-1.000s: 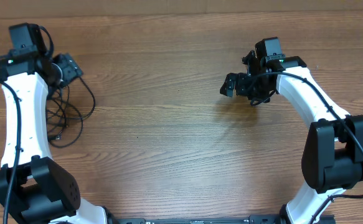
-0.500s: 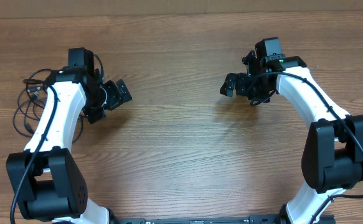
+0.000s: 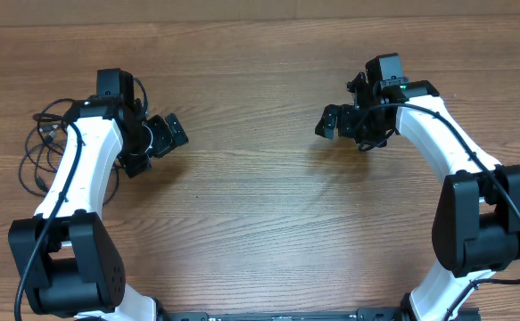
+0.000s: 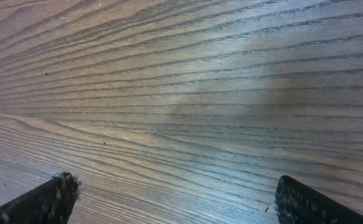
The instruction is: Untangle cables
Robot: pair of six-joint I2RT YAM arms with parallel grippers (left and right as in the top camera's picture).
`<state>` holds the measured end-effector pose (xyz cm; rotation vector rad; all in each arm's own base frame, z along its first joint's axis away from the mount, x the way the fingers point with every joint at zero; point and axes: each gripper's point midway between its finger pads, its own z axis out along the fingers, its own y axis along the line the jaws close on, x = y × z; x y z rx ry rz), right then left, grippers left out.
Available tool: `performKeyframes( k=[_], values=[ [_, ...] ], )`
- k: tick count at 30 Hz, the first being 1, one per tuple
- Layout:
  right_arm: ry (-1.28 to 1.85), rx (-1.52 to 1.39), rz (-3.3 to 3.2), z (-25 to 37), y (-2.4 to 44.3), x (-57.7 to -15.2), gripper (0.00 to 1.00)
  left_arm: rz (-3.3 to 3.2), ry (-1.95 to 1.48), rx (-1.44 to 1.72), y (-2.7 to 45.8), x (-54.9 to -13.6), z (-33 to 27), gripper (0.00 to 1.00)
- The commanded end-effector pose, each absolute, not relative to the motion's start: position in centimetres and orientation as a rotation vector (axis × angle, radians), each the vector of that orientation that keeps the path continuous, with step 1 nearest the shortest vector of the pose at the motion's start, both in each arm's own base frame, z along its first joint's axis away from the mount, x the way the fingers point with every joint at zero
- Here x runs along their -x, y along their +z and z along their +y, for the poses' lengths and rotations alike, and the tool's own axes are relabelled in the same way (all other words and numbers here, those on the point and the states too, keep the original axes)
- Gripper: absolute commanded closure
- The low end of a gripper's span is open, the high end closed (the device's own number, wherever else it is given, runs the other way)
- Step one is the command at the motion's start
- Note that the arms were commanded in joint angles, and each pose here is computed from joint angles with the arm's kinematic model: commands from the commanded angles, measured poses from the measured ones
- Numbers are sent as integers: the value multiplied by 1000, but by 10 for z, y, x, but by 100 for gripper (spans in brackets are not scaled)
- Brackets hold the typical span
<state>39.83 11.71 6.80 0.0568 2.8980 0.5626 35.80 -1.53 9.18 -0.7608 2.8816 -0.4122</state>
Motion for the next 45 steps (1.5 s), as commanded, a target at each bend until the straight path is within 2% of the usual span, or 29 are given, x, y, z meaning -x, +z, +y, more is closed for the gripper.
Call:
performKeyframes(
  k=[1,29,33,45],
  values=[
    [555,-49,2875,117,76,-399,0,2882,-429,773,91,-357,-17,0],
    [555,-49,2875,117,76,-399,0,2892,-418,772,88,-356,-18,1],
    [555,-49,2875,117,76,-399,0,2849,-428,736,105,-357,-21,0],
    [555,-50,2875,117,76,-399,0,2537,-483,557,220,-339,-32,0]
  ],
)
